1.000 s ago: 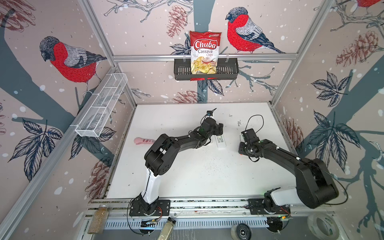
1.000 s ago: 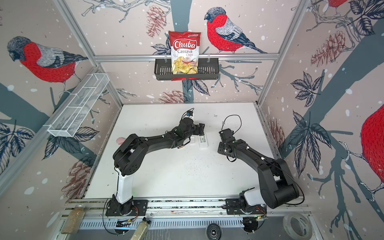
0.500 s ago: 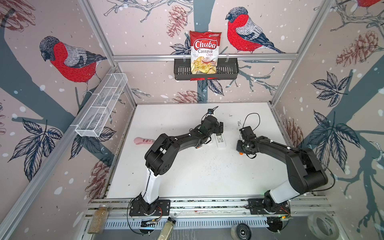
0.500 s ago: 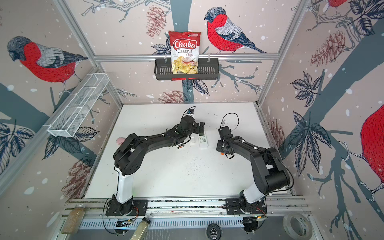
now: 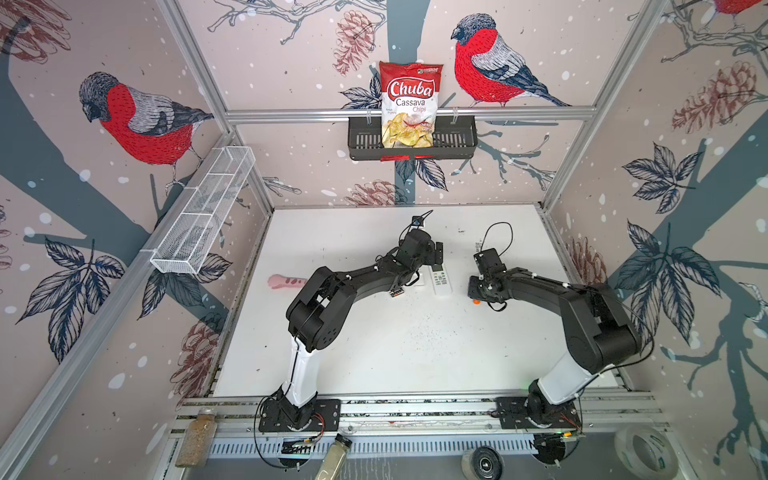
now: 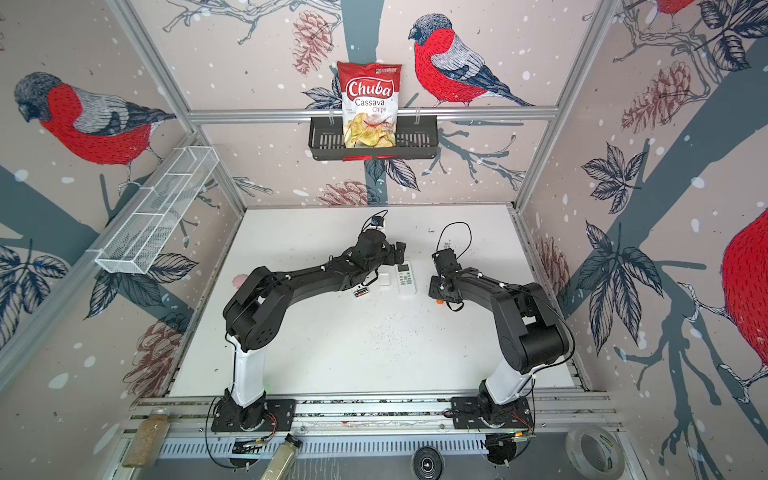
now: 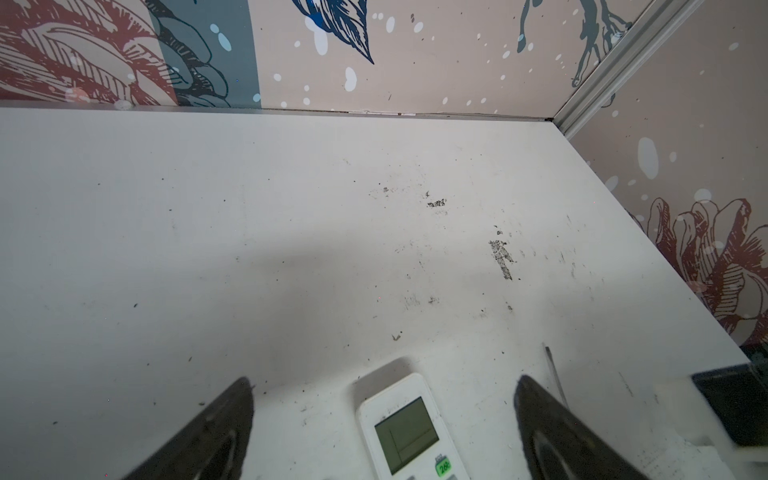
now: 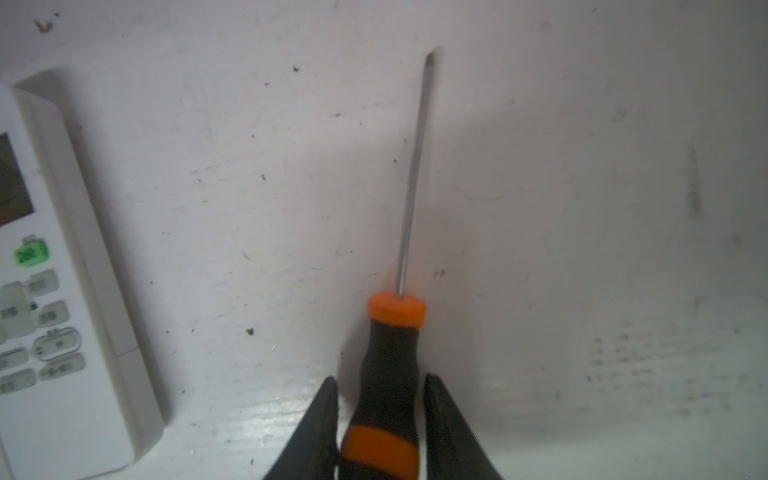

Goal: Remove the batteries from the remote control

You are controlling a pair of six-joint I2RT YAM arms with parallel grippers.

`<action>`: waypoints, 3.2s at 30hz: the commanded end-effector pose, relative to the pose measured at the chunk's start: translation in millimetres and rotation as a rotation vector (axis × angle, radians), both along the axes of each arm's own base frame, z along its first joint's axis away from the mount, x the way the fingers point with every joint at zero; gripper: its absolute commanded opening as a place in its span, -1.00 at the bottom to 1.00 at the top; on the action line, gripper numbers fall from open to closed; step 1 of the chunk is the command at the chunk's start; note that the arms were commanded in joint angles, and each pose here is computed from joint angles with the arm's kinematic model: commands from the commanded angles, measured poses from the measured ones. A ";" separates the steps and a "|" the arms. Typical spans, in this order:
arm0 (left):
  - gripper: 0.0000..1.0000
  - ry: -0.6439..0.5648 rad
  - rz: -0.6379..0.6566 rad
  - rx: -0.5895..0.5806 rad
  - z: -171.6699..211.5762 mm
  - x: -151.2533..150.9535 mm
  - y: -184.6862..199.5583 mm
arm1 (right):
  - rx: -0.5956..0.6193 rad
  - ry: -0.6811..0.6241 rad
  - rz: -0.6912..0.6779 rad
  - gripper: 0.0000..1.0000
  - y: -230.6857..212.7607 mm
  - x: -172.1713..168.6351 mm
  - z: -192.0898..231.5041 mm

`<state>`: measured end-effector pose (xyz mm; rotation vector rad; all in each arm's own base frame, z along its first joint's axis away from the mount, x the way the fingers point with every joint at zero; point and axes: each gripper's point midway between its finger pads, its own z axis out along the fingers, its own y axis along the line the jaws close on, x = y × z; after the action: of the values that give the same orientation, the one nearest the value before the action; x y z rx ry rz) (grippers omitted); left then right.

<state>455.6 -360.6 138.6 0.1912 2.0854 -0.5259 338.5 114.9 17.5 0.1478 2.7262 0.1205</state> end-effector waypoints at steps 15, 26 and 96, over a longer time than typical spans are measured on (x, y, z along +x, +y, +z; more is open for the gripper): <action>0.91 0.041 -0.004 -0.230 27.9 -18.2 42.0 | 0.073 -0.126 0.225 -0.87 44.3 9.0 59.5; 0.72 -0.009 -0.044 -0.353 54.6 -59.2 90.9 | 0.187 -0.229 0.472 -0.94 126.6 28.5 101.3; -1.00 -0.028 -0.074 -0.843 92.8 -30.7 139.9 | 0.829 -0.517 0.789 0.47 205.3 1.3 197.0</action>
<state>421.7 -225.4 191.9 -0.2215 1.8428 -1.3201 347.2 310.3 177.0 -0.6371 2.0990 1.1485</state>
